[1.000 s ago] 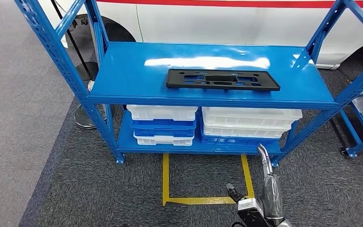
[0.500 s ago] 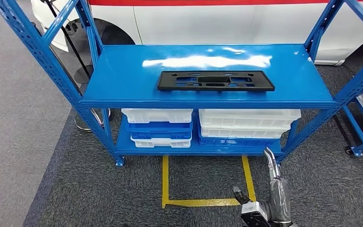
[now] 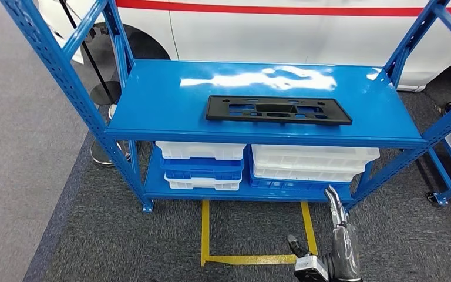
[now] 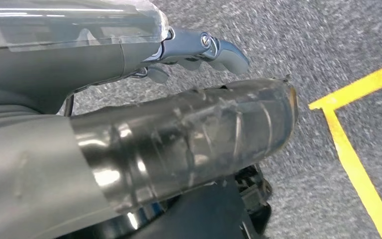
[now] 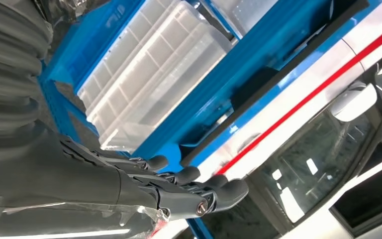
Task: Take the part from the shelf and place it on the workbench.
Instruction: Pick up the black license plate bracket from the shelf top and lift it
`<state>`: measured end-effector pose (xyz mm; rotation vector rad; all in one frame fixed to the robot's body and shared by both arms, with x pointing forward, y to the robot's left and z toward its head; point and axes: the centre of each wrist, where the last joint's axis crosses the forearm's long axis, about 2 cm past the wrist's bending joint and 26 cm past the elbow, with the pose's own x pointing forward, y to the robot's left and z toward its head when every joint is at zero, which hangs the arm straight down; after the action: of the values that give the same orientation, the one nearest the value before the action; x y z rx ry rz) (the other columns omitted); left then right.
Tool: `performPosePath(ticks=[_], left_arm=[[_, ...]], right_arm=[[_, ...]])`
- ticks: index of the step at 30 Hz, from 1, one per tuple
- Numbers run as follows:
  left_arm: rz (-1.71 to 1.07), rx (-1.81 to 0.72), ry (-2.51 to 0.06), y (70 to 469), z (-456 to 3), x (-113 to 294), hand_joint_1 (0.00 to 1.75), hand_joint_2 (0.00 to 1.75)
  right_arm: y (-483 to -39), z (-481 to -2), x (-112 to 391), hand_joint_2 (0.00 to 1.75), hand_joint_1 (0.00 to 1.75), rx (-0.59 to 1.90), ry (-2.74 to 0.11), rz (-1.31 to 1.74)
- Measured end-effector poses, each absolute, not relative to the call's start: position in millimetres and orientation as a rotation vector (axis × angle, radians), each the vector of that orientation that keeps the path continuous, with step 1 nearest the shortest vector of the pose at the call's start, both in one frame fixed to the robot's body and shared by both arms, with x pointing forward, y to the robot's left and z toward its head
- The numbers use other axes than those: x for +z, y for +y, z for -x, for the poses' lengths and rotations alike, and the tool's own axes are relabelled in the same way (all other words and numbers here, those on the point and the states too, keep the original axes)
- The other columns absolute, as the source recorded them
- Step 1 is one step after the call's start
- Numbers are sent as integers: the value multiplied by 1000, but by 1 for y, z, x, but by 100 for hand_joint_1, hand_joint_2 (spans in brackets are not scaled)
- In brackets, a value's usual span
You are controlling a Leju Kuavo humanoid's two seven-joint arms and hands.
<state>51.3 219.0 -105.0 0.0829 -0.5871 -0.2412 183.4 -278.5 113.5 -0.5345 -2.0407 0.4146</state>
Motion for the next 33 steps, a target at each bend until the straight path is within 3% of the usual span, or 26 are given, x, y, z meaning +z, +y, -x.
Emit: performPosePath(ticks=[33], left_arm=[[-104,-242,-588,224,-53,-105,0,0]], right_arm=[[-279,-179,114,175,0,424,-2043,555]])
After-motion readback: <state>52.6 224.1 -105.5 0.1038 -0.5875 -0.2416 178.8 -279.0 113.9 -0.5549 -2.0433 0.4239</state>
